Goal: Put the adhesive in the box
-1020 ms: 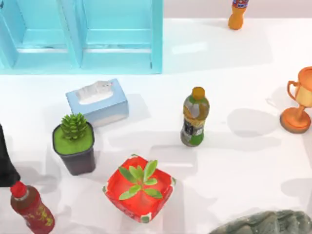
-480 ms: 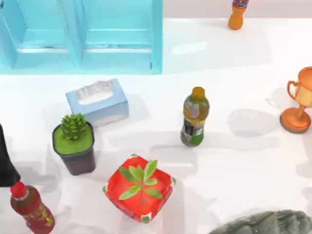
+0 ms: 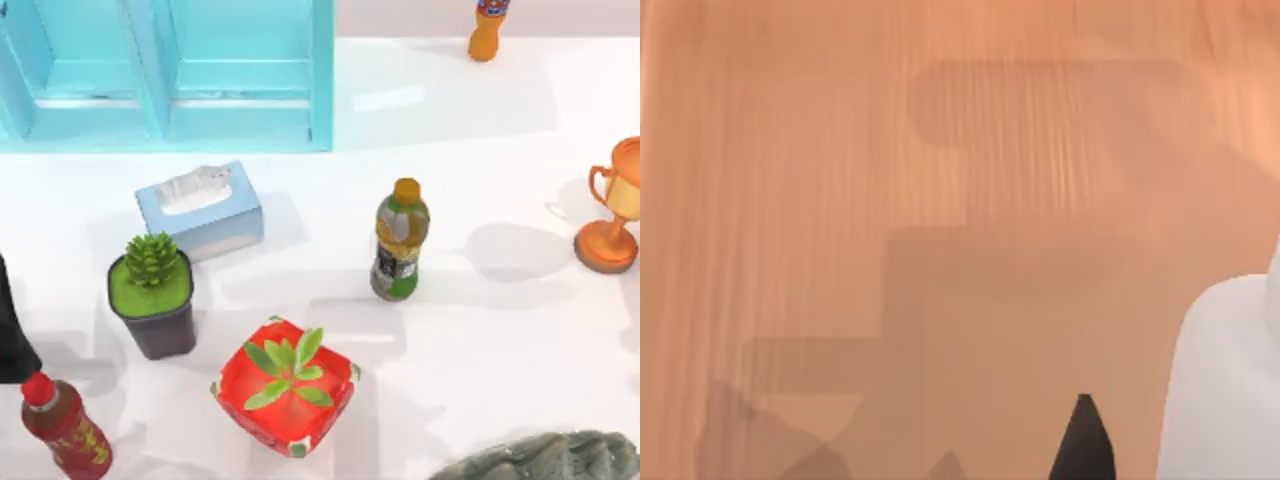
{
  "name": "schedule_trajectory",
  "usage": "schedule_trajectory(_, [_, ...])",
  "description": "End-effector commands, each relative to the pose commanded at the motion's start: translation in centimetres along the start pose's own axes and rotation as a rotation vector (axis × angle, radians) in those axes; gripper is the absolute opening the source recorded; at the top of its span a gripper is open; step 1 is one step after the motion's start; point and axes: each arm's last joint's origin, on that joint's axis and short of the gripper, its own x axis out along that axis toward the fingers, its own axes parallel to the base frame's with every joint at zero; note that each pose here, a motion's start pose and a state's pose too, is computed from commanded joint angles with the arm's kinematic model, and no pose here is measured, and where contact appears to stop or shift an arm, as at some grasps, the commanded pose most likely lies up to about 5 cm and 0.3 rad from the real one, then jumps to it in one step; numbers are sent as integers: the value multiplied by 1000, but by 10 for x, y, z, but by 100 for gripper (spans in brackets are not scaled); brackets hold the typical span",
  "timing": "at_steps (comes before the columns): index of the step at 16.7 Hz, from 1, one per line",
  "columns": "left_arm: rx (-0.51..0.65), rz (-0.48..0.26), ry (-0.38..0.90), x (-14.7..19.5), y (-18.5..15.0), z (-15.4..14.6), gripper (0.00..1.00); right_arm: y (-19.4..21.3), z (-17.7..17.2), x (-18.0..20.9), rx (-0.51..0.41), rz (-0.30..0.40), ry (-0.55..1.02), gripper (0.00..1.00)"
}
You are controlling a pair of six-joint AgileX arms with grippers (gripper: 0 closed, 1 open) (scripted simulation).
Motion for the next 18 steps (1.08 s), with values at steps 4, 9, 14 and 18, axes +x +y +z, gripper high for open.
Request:
schedule_trajectory(4, [0,0,0,0,0,0,100,0,0,0,0,0,0,30])
schedule_trajectory(9, [0,0,0,0,0,0,100,0,0,0,0,0,0,68])
schedule_trajectory(14, [0,0,0,0,0,0,100,0,0,0,0,0,0,100])
schedule_trajectory(18, [0,0,0,0,0,0,100,0,0,0,0,0,0,100])
